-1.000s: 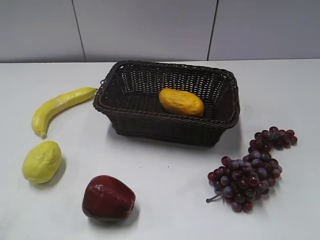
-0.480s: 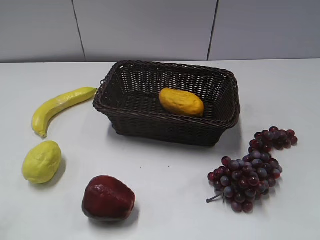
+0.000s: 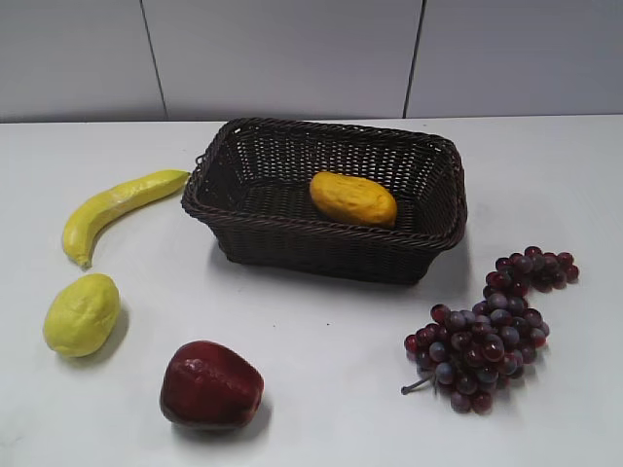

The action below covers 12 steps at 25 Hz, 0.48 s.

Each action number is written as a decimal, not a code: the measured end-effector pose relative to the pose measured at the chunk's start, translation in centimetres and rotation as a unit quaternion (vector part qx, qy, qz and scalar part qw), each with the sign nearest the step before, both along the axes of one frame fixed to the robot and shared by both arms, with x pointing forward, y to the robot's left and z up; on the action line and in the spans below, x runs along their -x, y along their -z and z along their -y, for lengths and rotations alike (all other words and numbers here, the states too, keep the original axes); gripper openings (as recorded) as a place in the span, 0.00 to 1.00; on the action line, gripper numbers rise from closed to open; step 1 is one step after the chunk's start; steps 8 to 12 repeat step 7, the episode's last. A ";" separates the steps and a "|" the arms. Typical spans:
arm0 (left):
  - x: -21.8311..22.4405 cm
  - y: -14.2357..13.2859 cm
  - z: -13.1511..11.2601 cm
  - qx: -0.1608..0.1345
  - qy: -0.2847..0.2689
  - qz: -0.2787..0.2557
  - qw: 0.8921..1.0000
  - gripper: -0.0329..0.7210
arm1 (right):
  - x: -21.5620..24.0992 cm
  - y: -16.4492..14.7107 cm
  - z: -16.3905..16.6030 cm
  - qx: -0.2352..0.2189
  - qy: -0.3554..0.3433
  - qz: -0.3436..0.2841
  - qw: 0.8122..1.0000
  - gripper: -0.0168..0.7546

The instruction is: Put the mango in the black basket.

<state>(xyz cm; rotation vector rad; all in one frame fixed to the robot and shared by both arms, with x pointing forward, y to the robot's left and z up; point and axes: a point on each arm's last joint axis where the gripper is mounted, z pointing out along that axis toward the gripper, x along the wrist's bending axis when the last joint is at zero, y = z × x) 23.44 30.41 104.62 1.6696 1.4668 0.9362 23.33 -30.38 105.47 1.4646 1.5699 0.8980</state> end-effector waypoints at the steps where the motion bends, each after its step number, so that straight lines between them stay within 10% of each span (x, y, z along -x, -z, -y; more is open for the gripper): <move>1: 0.0 0.0 0.0 0.000 0.000 0.000 1.000 0.83 | 0.0 0.0 0.0 0.000 0.000 0.000 1.000 0.79; 12: 0.0 0.0 0.0 0.000 0.000 0.000 1.000 0.83 | 0.0 0.0 0.0 0.000 0.000 0.000 1.000 0.79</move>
